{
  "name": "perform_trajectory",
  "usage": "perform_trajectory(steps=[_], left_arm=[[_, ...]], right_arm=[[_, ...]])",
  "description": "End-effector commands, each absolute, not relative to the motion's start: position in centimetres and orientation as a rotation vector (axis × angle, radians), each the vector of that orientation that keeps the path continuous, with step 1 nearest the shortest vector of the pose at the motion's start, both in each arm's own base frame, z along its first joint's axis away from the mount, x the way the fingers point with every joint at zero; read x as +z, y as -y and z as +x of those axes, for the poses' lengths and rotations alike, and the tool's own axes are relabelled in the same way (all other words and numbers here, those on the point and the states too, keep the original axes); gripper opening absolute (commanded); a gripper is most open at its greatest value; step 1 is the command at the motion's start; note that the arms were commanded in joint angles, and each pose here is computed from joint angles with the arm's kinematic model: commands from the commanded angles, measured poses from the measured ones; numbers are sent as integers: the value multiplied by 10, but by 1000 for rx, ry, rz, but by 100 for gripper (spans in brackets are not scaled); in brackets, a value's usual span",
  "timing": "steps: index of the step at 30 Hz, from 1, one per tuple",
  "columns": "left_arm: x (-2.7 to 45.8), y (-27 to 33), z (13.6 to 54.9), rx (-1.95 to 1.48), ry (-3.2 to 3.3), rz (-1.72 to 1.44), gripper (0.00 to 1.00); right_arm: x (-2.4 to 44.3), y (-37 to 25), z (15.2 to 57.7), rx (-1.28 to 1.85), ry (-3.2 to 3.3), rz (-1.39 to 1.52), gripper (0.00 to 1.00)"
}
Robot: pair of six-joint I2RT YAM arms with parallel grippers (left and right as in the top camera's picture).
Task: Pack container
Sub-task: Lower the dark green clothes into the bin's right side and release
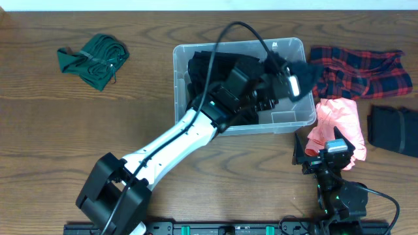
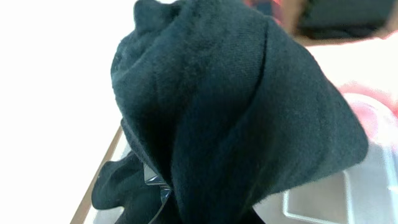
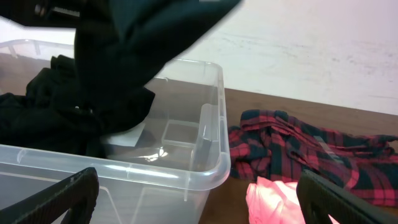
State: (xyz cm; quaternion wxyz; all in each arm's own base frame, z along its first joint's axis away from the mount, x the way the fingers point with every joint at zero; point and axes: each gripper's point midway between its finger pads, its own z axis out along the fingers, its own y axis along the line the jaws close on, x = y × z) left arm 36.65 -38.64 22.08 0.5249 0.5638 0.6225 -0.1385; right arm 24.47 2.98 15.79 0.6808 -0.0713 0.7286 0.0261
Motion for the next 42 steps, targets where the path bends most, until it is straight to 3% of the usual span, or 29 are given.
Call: perform_trajectory(steps=[1,8,16,30,42], left_arm=[[241,383,373,-392,-1506,1250,6],[250,384,377,-424,-1508,1188,6],[277,377,395,-817,-1754,639,6],[226,352,389,-882,-2170,87,6],[218,363,378,-1047,-2278,-59,6]], right_arm=[[157,-26,245,42,-1637,-152,99],[157,-26,245,42,-1637,-152,99],[157,-26,245,42,-1637,-152,99],[157,-26,245,42,-1637,-152,99],[157,-26,245,42,-1637,-152,99]])
